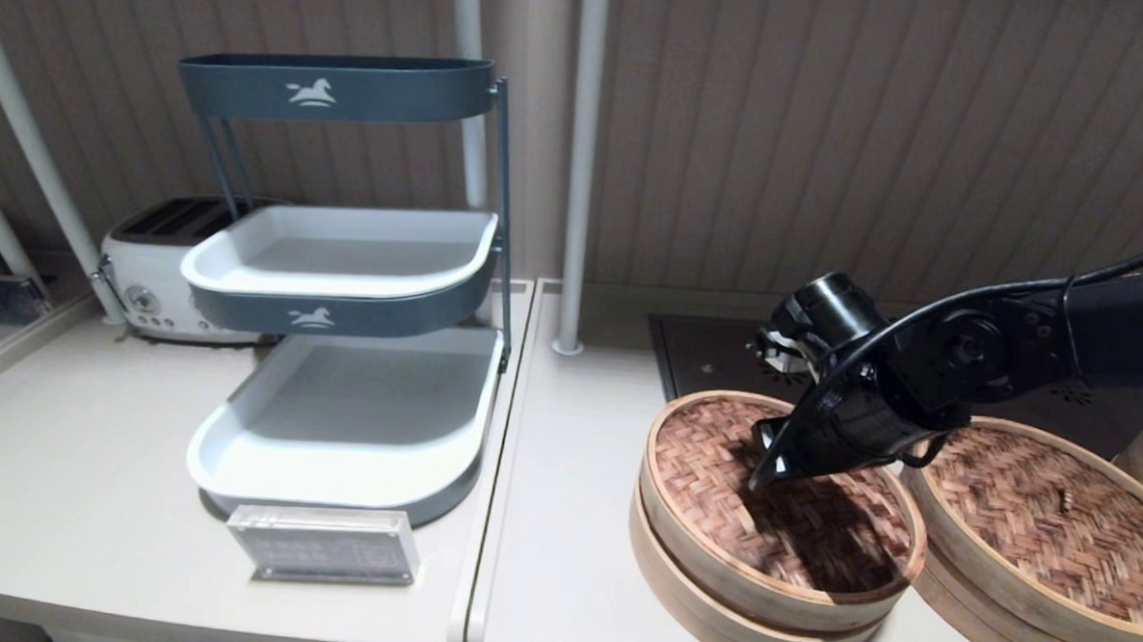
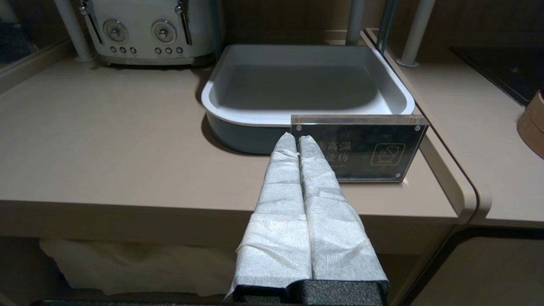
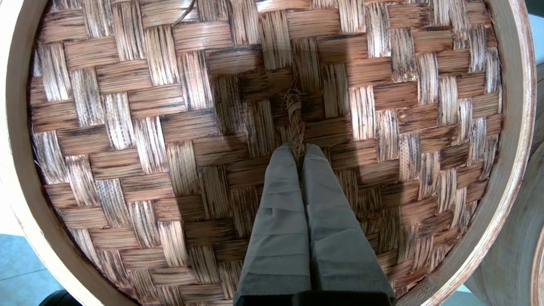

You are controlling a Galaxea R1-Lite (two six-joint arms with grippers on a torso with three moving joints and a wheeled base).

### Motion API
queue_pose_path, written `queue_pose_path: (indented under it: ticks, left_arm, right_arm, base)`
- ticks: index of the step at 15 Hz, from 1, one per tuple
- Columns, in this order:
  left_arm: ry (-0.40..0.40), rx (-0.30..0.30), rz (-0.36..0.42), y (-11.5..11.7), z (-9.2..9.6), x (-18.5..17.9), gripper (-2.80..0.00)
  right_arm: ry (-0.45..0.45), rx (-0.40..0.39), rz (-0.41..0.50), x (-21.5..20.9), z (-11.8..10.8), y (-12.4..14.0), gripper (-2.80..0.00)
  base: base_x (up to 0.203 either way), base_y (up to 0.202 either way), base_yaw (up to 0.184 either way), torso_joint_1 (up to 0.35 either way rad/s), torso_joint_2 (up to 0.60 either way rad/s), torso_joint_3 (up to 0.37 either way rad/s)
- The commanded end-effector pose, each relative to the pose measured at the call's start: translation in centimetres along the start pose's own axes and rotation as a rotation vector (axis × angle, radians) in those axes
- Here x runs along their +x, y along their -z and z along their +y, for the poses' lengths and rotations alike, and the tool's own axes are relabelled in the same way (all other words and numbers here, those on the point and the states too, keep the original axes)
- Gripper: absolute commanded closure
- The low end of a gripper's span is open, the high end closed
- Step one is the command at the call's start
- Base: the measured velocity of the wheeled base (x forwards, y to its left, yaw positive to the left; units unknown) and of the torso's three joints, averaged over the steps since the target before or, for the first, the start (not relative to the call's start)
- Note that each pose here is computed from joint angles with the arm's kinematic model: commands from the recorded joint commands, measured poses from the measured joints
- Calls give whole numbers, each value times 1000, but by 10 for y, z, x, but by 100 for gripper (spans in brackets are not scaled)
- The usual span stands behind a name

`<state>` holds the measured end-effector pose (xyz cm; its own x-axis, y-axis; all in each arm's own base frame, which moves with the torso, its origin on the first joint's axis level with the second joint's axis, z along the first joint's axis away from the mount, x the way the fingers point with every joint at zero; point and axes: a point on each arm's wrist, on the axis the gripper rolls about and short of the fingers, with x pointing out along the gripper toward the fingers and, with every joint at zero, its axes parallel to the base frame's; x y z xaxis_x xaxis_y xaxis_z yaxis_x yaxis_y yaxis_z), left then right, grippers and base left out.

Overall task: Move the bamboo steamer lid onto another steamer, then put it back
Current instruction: Put the steamer

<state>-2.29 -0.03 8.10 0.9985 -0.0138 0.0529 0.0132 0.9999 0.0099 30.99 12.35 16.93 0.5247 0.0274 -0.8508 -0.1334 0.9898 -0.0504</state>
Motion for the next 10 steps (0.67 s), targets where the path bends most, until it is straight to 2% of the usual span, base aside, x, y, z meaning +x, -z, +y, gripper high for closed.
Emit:
queue_pose_path:
  ticks: [1,10]
  left_arm:
    - [0,0,25,8,0,2,0]
    - [0,0,25,8,0,2,0]
  right_arm:
    - [-2,-3,-6,-1,2,-1,0]
    - [14,-9,10,1,3,4,0]
  base:
    - [0,0,0,0,0,0]
    - [0,0,0,0,0,0]
